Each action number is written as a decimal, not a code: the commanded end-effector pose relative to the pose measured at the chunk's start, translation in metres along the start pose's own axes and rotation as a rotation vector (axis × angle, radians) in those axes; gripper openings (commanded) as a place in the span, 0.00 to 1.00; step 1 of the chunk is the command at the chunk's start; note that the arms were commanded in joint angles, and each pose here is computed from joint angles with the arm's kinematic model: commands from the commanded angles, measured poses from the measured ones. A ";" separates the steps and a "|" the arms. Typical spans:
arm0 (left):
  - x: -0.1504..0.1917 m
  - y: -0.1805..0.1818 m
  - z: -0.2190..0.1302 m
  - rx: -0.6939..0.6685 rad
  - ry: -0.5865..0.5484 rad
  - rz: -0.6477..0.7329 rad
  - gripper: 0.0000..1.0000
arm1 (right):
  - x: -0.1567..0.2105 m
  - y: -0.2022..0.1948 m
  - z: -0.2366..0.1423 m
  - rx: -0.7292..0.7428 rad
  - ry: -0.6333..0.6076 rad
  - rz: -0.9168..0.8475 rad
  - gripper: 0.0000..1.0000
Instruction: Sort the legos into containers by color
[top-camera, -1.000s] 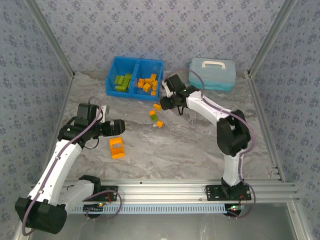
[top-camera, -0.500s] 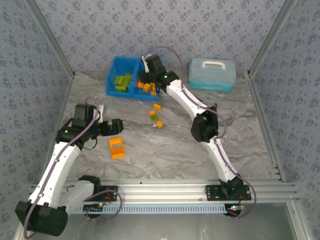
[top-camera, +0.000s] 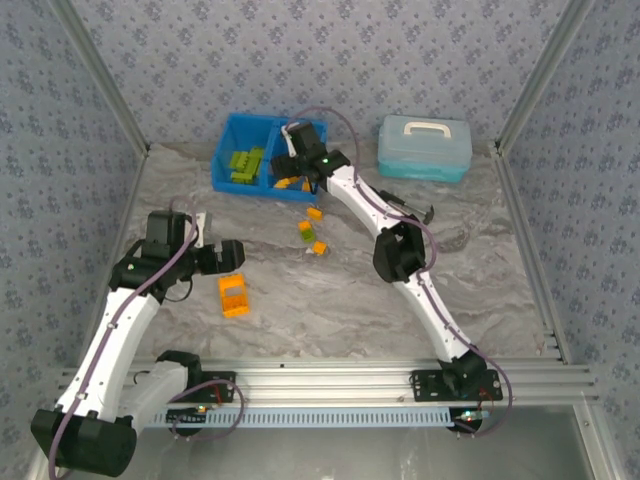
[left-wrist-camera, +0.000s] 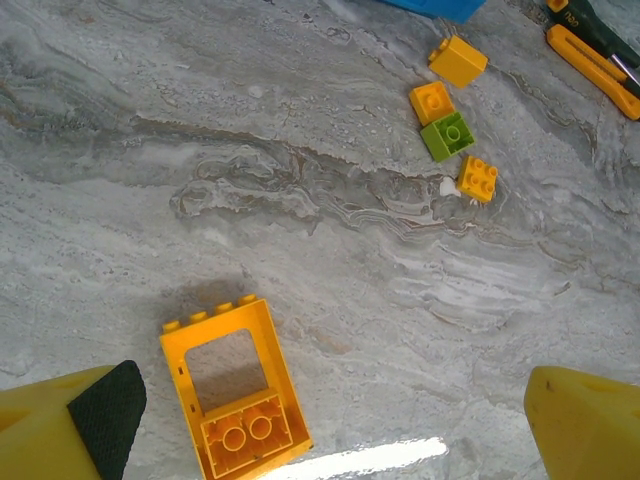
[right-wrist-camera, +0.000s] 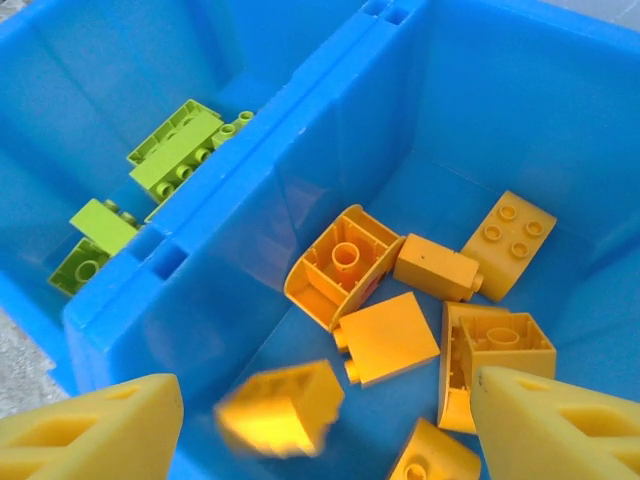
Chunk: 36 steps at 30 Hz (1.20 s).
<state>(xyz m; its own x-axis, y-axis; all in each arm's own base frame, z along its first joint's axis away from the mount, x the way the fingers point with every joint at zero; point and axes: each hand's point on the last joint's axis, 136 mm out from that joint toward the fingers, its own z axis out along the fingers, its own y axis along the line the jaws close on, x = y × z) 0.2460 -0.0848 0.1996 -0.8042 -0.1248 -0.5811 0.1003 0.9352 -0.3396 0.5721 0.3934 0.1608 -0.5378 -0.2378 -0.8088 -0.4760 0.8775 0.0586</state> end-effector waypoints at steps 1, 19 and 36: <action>0.002 0.001 -0.001 0.001 0.000 0.014 0.99 | -0.066 0.010 -0.076 -0.021 -0.107 -0.017 0.77; -0.002 -0.074 -0.033 0.441 -0.086 0.146 0.99 | 0.065 -0.005 -0.138 -0.059 0.138 -0.081 0.79; -0.003 -0.068 -0.038 0.401 -0.131 0.165 0.99 | 0.149 -0.027 -0.037 -0.112 0.325 -0.034 0.71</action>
<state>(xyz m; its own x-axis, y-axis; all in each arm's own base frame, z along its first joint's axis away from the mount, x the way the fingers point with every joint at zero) 0.2151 -0.1378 0.2543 -0.6869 -0.0604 -0.7242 0.4596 0.7359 -0.4973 0.4712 0.3044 0.0535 -0.7330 -0.3949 -0.5538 -0.5277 0.8439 0.0968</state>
